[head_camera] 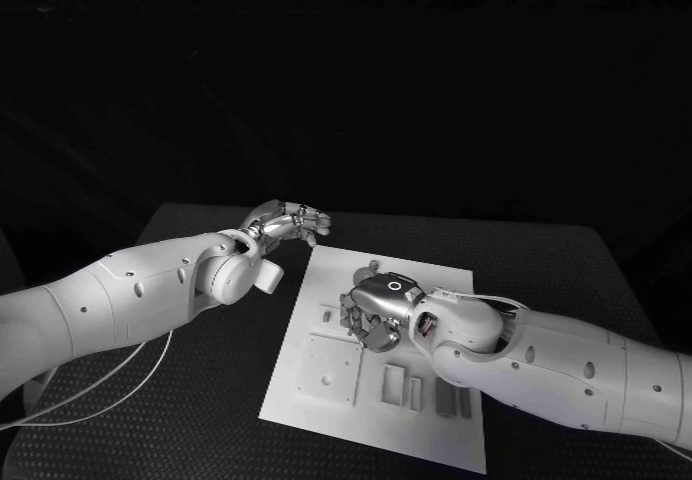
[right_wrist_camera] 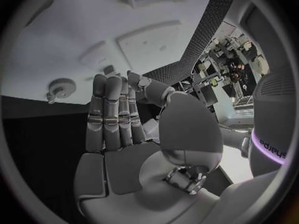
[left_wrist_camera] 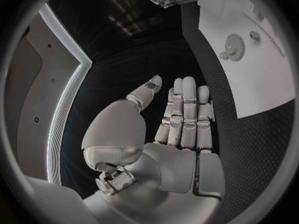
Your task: Assemble the parts on the task board
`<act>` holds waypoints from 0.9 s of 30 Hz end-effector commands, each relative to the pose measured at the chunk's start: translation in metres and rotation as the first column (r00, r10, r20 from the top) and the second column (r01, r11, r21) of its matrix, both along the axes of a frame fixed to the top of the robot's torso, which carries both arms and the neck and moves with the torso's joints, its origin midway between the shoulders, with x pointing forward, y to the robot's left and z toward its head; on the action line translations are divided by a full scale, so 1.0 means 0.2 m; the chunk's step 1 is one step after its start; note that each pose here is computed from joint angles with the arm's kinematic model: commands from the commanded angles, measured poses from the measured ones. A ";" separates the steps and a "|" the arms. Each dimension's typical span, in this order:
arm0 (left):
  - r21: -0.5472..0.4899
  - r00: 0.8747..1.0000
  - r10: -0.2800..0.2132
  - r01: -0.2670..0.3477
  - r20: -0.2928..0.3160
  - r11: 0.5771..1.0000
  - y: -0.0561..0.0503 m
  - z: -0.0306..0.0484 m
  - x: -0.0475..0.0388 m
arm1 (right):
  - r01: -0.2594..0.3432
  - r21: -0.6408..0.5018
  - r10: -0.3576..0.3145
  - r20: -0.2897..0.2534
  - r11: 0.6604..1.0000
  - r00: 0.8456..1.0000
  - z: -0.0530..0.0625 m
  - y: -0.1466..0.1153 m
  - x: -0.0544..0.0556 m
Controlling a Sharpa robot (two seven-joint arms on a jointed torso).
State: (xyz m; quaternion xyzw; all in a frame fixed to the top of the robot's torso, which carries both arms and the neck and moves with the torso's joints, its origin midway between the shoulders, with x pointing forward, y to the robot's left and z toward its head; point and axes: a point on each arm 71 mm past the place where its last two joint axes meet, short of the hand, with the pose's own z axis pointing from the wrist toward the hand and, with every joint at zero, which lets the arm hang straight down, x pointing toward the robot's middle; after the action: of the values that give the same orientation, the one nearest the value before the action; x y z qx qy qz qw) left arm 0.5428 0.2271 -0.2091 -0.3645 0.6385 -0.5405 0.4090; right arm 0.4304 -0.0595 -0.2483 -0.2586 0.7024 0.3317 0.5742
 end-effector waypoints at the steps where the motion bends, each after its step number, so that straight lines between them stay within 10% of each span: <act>1: -0.016 1.000 0.011 -0.011 0.007 1.000 -0.01 0.010 0.007 | -0.039 -0.024 0.040 0.016 0.999 0.999 -0.03 0.03 -0.03; 27: -0.020 1.000 0.002 -0.002 0.003 1.000 -0.02 0.009 0.009 | -0.083 -0.075 0.083 0.001 0.994 0.997 -0.15 0.07 -0.11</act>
State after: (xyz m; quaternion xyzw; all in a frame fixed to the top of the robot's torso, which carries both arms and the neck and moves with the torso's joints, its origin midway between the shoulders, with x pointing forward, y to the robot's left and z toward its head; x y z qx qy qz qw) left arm 0.5443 0.2255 -0.2091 -0.3685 0.6359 -0.5408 0.4091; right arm 0.4103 -0.0467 -0.2761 -0.2964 0.7022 0.3304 0.5567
